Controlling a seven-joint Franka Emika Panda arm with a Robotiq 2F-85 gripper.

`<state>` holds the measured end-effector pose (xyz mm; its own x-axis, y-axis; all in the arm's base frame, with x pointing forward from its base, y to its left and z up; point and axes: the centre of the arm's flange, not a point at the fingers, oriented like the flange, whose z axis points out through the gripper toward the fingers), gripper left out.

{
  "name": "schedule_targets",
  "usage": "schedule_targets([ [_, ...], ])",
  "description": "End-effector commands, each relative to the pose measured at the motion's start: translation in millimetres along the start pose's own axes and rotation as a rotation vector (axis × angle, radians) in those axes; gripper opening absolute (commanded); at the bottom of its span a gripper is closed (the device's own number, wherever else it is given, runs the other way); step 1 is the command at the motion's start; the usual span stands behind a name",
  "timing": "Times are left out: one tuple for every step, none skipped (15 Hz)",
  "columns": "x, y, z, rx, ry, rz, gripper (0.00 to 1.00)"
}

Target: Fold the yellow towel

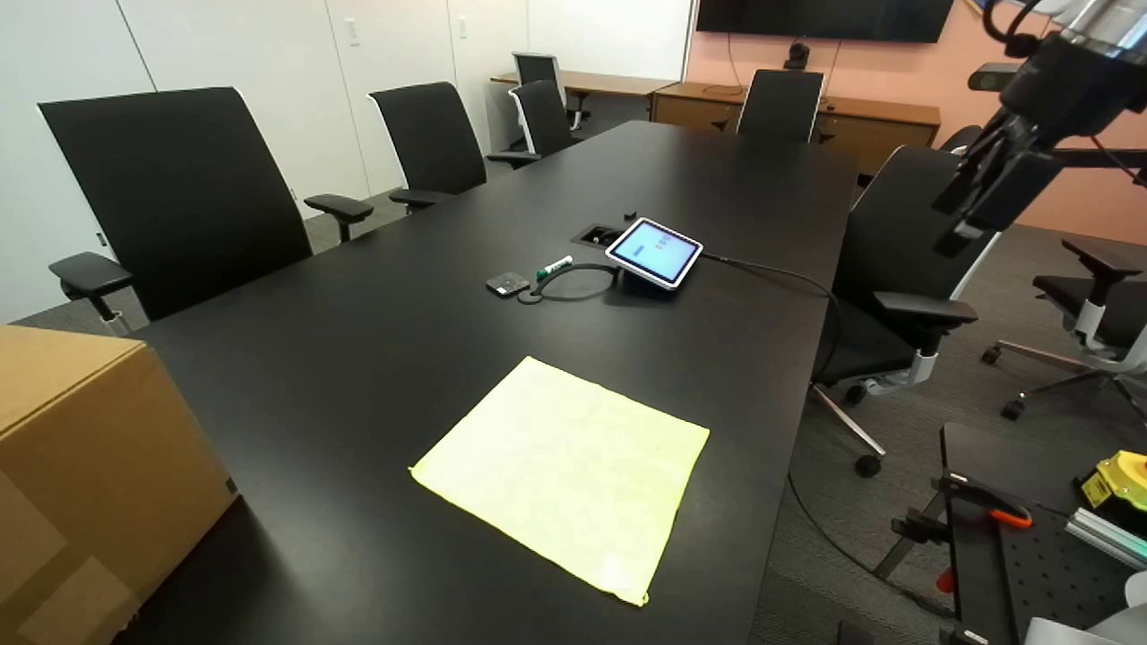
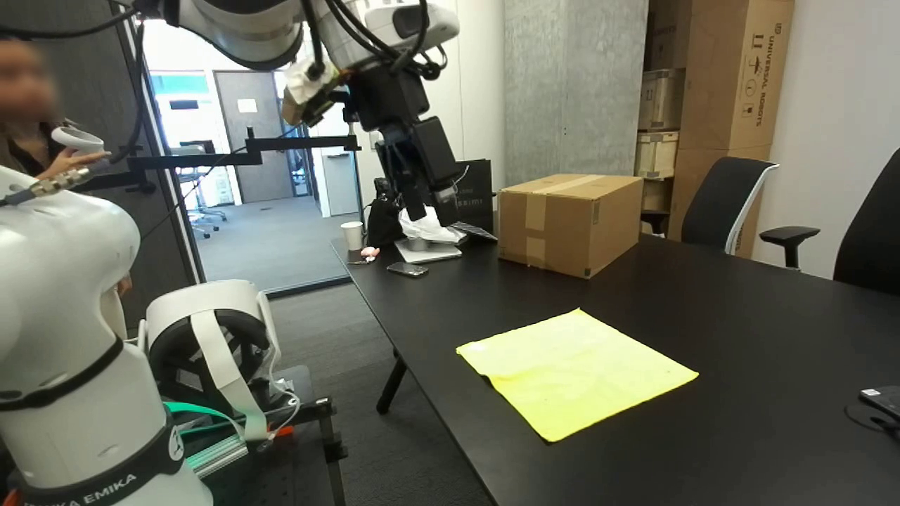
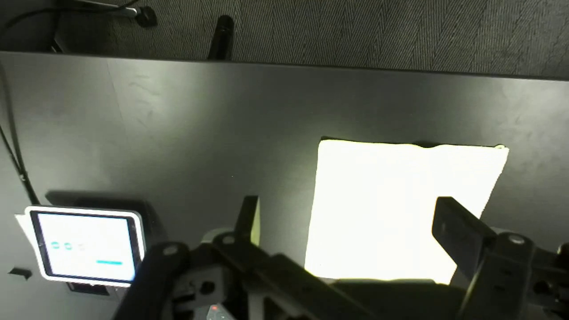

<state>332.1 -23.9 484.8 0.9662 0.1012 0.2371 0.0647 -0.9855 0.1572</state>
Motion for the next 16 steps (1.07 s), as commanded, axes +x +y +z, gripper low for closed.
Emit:
schedule_targets([
  [47.5,-7.7,29.4,0.025,0.007,-0.01,1.0],
  [54.5,-9.6,40.6,0.039,-0.003,-0.012,1.0],
  [62.8,-10.4,51.5,0.043,-0.006,-0.005,1.0],
  [70.3,-11.5,62.3,0.048,-0.017,-0.002,1.0],
  [79.6,-12.4,74.4,0.04,-0.024,0.011,1.0],
  [88.1,-12.5,83.9,0.042,-0.034,0.017,1.0],
  [96.9,-12.6,94.9,0.048,-0.04,0.017,1.0],
  [105.8,-13.2,107.5,0.044,-0.047,0.021,1.0],
  [114.9,-13.2,120.7,0.055,-0.056,0.019,1.0],
  [121.6,-13.4,132.5,0.056,-0.062,0.019,1.0],
  [128.3,-14.1,146.8,0.063,-0.074,0.021,1.0],
  [133.6,-15.6,162.4,0.072,-0.081,0.022,1.0],
  [138.1,-16.7,175.7,0.073,-0.086,0.028,1.0],
  [141.7,-17.6,189.0,0.089,-0.099,0.029,1.0],
  [144.4,-18.5,203.4,0.091,-0.104,0.033,1.0],
  [146.9,-19.3,217.9,0.087,-0.112,0.043,1.0],
])
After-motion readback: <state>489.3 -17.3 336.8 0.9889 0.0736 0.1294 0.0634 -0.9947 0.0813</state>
